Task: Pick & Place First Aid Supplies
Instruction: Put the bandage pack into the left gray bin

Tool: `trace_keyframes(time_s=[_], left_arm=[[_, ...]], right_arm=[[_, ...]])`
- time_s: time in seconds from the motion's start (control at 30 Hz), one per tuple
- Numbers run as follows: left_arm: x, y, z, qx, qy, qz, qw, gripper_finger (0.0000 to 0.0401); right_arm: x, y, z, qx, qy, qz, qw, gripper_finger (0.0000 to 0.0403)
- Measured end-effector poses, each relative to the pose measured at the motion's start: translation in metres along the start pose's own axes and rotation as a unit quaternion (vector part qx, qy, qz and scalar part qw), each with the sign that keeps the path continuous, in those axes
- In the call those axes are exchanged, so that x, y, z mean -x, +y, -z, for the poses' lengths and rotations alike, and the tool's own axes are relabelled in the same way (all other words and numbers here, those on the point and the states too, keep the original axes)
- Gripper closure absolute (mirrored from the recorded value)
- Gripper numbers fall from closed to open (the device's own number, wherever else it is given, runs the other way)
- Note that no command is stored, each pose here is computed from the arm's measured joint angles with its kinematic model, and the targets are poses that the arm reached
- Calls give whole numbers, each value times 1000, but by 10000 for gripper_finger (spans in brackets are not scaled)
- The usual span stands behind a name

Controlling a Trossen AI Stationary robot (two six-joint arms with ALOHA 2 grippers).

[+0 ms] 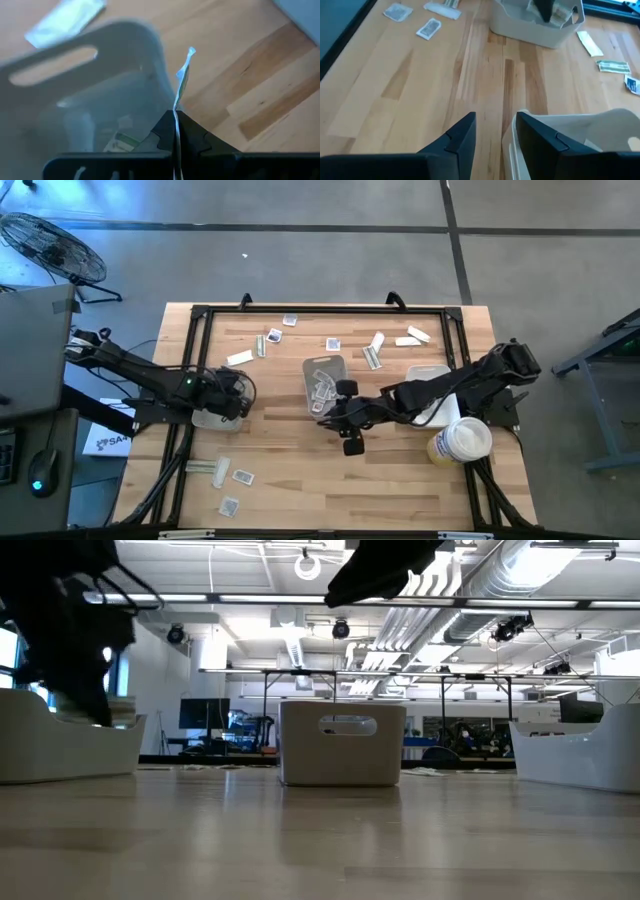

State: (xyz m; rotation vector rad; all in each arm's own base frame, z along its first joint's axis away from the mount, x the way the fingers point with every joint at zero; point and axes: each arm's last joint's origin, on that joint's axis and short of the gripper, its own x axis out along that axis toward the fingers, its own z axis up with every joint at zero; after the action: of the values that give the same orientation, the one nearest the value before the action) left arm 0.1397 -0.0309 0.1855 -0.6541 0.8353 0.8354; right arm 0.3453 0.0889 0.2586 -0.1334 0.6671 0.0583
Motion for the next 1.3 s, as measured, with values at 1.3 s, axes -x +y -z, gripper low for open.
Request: trace_keyframes(time_s=[1.3], left_arm=[[30,0,-20,-30,-38,-47,998,310]], right_arm=[[0,1,-4,-69,-20,-7,997,269]])
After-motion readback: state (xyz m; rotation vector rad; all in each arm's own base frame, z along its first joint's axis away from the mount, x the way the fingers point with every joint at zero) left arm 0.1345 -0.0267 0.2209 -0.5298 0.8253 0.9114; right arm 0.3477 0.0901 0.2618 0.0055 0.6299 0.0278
